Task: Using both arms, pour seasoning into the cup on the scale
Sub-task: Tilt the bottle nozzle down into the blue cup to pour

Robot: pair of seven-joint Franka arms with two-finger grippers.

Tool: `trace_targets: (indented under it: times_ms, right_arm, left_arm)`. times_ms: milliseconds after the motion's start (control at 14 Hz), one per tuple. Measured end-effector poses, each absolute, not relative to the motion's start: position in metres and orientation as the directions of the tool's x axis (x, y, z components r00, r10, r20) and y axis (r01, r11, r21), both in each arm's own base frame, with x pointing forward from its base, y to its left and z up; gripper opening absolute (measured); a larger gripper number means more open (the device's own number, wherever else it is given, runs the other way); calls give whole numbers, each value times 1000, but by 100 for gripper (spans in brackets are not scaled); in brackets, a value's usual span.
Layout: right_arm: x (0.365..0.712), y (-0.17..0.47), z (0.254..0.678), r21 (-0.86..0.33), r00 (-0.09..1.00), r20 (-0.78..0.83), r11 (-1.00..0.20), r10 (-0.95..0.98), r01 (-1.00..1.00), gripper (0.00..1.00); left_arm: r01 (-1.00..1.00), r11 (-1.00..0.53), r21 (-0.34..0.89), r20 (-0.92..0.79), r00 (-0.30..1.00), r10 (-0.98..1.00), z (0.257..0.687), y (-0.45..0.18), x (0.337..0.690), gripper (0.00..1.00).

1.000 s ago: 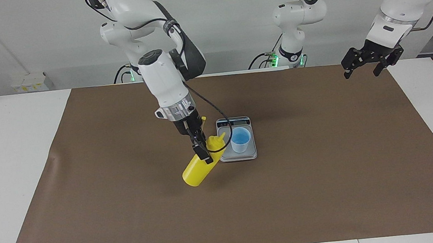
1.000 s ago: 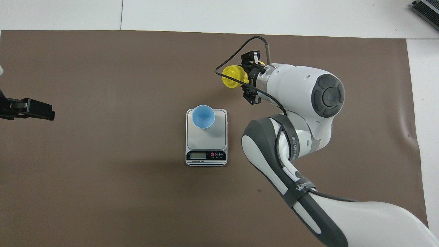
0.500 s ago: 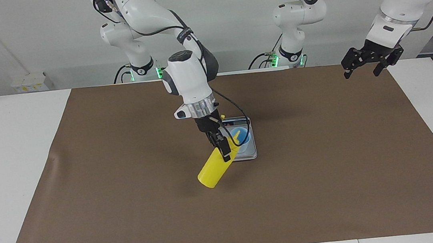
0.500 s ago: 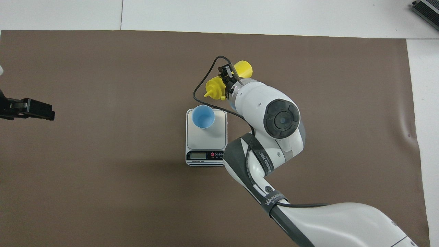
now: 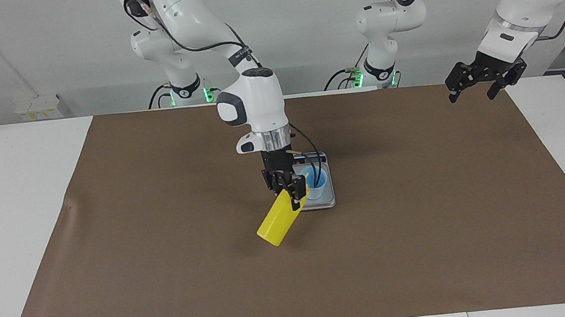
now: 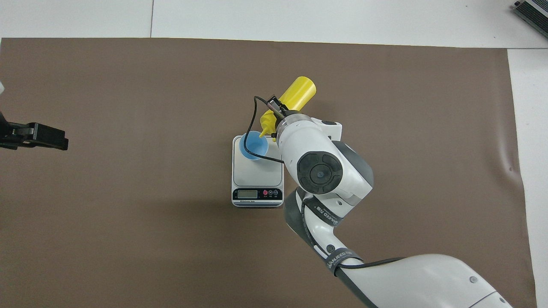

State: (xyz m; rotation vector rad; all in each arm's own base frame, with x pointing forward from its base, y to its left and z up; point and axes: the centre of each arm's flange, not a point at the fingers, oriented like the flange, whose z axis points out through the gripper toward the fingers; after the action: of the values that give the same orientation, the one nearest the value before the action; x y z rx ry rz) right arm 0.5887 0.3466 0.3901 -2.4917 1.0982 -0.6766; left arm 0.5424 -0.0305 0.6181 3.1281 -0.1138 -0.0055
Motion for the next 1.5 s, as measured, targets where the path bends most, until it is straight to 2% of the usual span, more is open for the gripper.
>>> trace_targets:
  times_ms: [571,1143,1500]
  right_arm:
    - [576,367,369,-494,532,434,-686,-726,-533,52]
    - [588,369,383,-507,502,448,-672,-740,-539,52]
    - [588,368,380,-478,515,520,-732,-681,-486,52]
  left_arm:
    - [-73,-997,12,-3,997,-73,618,-30,542,100]
    - [-73,-997,12,-3,997,-73,618,-30,542,100]
    - [-73,-997,12,-3,997,-73,618,-30,542,100]
